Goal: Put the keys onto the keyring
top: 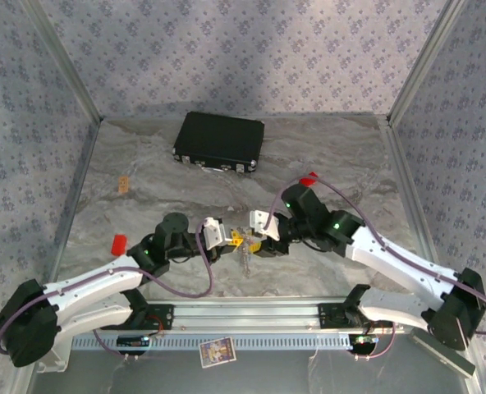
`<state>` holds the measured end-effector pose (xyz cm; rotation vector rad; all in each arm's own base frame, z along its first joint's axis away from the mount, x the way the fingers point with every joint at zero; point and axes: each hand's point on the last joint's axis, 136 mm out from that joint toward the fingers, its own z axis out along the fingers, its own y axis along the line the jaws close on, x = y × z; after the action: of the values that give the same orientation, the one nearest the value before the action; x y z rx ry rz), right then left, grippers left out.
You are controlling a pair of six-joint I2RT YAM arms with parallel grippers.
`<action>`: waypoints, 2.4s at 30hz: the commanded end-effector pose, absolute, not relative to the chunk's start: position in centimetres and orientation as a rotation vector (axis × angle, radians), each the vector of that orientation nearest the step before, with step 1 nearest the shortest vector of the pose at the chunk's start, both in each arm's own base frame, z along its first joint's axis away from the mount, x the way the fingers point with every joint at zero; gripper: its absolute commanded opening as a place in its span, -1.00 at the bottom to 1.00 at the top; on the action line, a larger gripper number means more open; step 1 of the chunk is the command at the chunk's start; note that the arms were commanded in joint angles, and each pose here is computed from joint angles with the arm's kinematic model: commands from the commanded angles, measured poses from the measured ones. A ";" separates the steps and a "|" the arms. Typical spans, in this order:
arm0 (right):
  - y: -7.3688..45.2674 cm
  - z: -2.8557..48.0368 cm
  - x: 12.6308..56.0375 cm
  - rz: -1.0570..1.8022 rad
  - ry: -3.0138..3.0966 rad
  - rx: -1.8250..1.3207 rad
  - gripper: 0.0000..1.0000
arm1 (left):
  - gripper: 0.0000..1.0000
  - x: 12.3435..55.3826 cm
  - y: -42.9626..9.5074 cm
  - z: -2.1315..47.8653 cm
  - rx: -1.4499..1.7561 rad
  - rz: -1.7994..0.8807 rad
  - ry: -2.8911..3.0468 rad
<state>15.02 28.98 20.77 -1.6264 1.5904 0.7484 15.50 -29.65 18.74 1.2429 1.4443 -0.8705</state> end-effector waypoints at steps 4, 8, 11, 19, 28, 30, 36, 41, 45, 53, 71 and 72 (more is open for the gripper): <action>28.4 19.8 16.5 0.707 1.677 -1.471 -0.15 | -1.00 15.9 -30.1 21.6 1.133 -0.926 1.358; 28.0 18.5 17.9 0.633 1.723 -1.420 -0.15 | -1.00 15.8 -30.2 21.4 1.134 -0.938 1.363; 28.3 18.5 18.2 0.634 1.714 -1.410 -0.17 | -1.00 15.8 -30.3 21.4 1.138 -0.942 1.364; 29.2 18.1 17.2 0.728 1.698 -1.451 -0.20 | -1.00 15.9 -30.2 21.3 1.135 -0.937 1.361; 29.1 17.7 17.3 0.720 1.715 -1.460 -0.33 | -1.00 15.9 -30.2 21.5 1.132 -0.936 1.351; 29.1 17.7 17.5 0.708 1.720 -1.459 -0.45 | -1.00 15.9 -30.3 21.5 1.131 -0.939 1.348; 29.2 17.8 17.7 0.697 1.718 -1.476 -0.78 | -1.00 15.8 -30.2 21.7 1.125 -0.940 1.338; 29.5 17.3 17.3 0.720 1.732 -1.513 -0.97 | -1.00 16.0 -30.0 22.1 1.107 -0.919 1.308; 29.8 16.4 16.9 0.718 1.759 -1.564 -0.99 | -1.00 16.3 -30.1 21.8 1.122 -0.892 1.315; 28.5 17.7 17.4 0.644 1.718 -1.512 -0.36 | -1.00 16.3 -30.0 21.5 1.135 -0.878 1.318; 29.7 20.0 16.9 0.729 1.597 -1.478 -0.46 | -1.00 15.5 -30.5 21.1 1.188 -0.921 1.317; 29.8 19.9 16.8 0.740 1.600 -1.482 -0.47 | -1.00 15.5 -30.5 21.1 1.189 -0.921 1.314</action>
<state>17.17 29.36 19.99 -1.4813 1.6066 0.6978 15.85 -30.01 18.72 1.1825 1.4101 -0.9029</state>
